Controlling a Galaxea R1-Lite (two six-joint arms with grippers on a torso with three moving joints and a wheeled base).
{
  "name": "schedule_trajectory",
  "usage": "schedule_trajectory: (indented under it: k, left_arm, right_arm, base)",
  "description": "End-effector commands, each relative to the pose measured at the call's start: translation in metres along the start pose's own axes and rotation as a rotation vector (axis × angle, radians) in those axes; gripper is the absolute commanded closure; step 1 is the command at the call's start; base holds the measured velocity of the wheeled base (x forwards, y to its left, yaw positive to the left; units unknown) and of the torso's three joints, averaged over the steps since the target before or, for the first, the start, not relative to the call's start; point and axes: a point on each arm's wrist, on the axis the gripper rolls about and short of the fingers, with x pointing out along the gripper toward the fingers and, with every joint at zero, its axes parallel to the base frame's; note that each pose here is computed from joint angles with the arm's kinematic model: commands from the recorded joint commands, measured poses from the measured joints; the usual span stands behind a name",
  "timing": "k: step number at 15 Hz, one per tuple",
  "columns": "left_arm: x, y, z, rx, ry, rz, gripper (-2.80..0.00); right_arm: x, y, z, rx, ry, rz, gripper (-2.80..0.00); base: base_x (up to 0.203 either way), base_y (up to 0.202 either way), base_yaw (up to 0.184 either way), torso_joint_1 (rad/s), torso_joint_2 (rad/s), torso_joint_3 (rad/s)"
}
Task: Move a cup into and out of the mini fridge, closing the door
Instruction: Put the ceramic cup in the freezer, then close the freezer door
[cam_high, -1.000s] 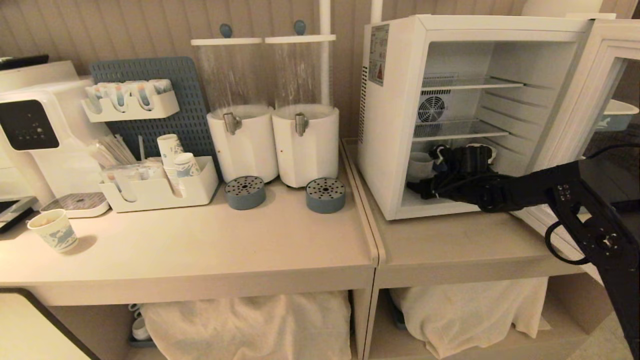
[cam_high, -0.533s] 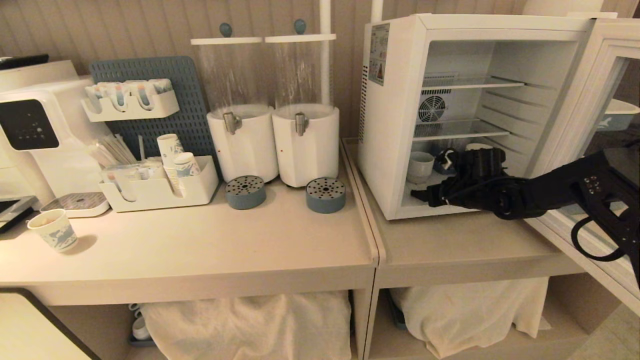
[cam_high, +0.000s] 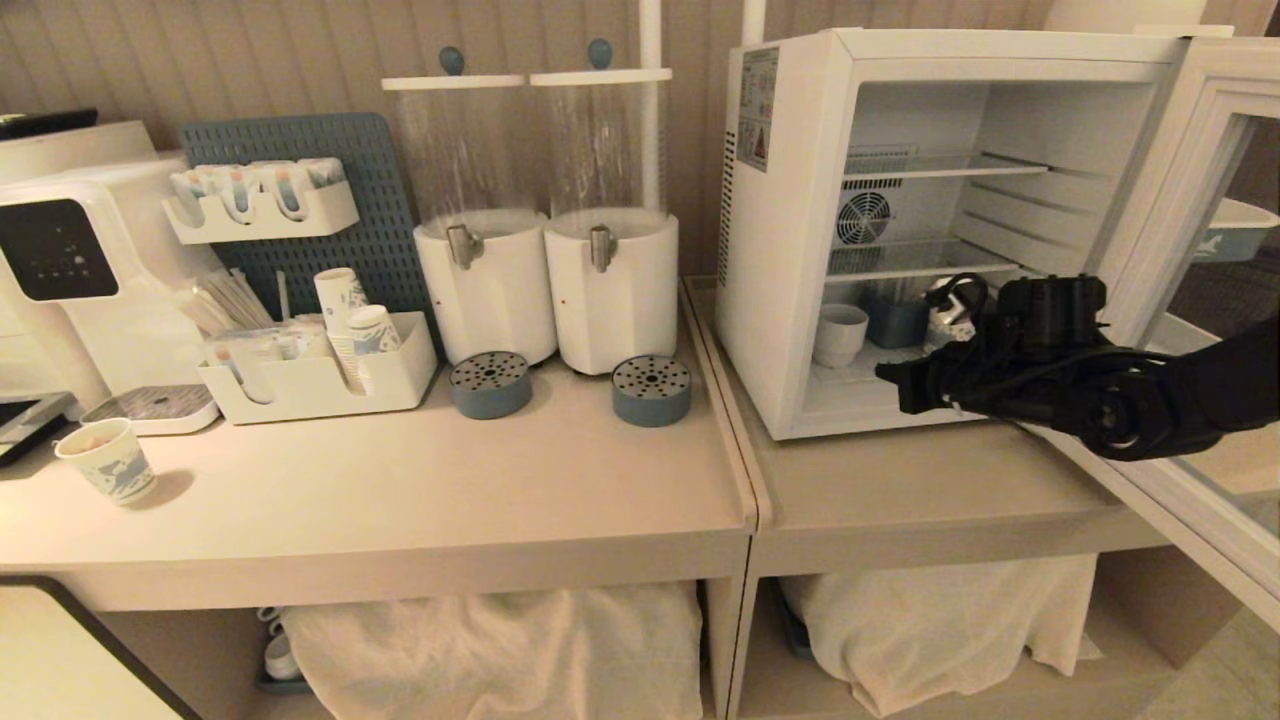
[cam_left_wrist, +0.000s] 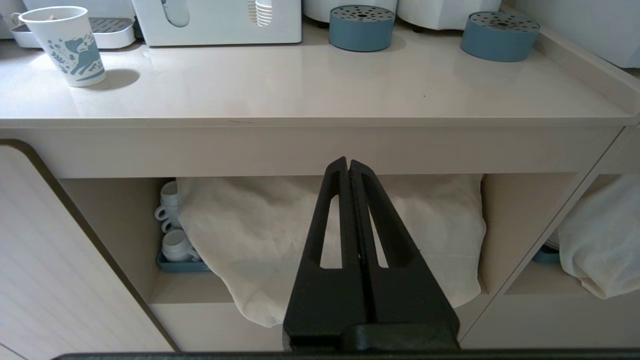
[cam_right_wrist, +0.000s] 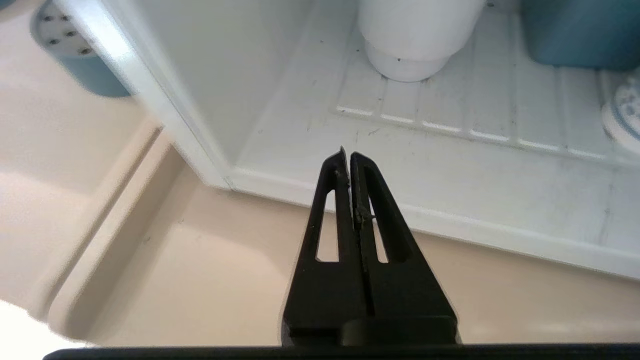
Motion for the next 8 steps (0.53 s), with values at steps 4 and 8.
schedule_trajectory:
  k: [4,8]
  left_arm:
    - [0.000,0.000,0.000,-0.001,0.000,0.001,0.00]
    - [0.000,0.000,0.000,-0.001,0.002,0.001,0.00]
  right_arm:
    - [-0.066,0.011,0.015,-0.009,-0.067,0.043,0.00]
    - [-0.119,0.023,0.008,-0.003,-0.086,0.082,0.00]
  base:
    - [0.000,0.000,0.000,0.000,0.00,0.000]
    - [0.000,0.000,0.000,0.000,0.00,0.000]
